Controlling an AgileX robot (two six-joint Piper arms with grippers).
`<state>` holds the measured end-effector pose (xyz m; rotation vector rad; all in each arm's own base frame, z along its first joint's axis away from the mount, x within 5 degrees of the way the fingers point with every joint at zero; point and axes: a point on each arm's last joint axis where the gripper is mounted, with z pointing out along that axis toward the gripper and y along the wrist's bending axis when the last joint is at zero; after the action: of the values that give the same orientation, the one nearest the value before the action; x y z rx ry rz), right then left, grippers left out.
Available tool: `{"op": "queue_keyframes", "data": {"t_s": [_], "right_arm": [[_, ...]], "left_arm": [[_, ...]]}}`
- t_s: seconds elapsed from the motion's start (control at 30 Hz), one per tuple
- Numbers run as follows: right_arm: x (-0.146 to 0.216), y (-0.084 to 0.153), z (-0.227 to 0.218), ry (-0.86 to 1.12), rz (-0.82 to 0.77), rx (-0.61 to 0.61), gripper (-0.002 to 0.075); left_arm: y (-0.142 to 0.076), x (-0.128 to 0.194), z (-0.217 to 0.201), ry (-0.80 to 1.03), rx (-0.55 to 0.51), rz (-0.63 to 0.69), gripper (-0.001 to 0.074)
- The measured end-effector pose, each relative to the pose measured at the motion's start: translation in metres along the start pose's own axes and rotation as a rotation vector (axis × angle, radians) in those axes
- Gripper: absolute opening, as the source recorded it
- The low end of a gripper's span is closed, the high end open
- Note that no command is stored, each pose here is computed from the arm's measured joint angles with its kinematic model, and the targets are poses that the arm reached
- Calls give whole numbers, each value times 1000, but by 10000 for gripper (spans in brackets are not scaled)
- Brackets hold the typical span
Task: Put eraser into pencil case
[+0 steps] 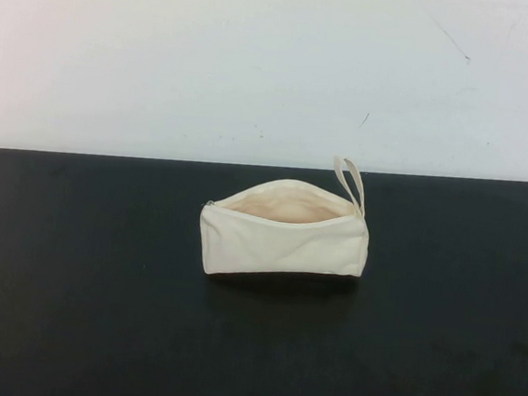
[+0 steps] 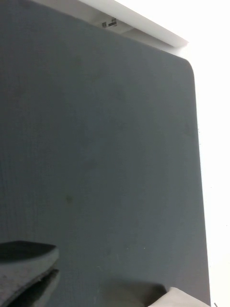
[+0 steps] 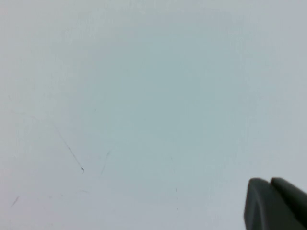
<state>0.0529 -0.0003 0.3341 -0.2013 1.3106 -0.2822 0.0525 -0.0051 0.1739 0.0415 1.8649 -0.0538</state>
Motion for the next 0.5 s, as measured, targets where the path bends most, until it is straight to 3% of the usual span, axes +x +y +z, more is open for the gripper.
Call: {"op": "queue_keyframes", "data": {"t_s": [0.2,0.5], "right_arm": [[16,6,-16,-12,-1,2,0],[118,39,-29,220,2,-71,0]], "left_arm": [[0,0,0,0,0,0,-1],[0,0,0,0,0,0,-1]]}}
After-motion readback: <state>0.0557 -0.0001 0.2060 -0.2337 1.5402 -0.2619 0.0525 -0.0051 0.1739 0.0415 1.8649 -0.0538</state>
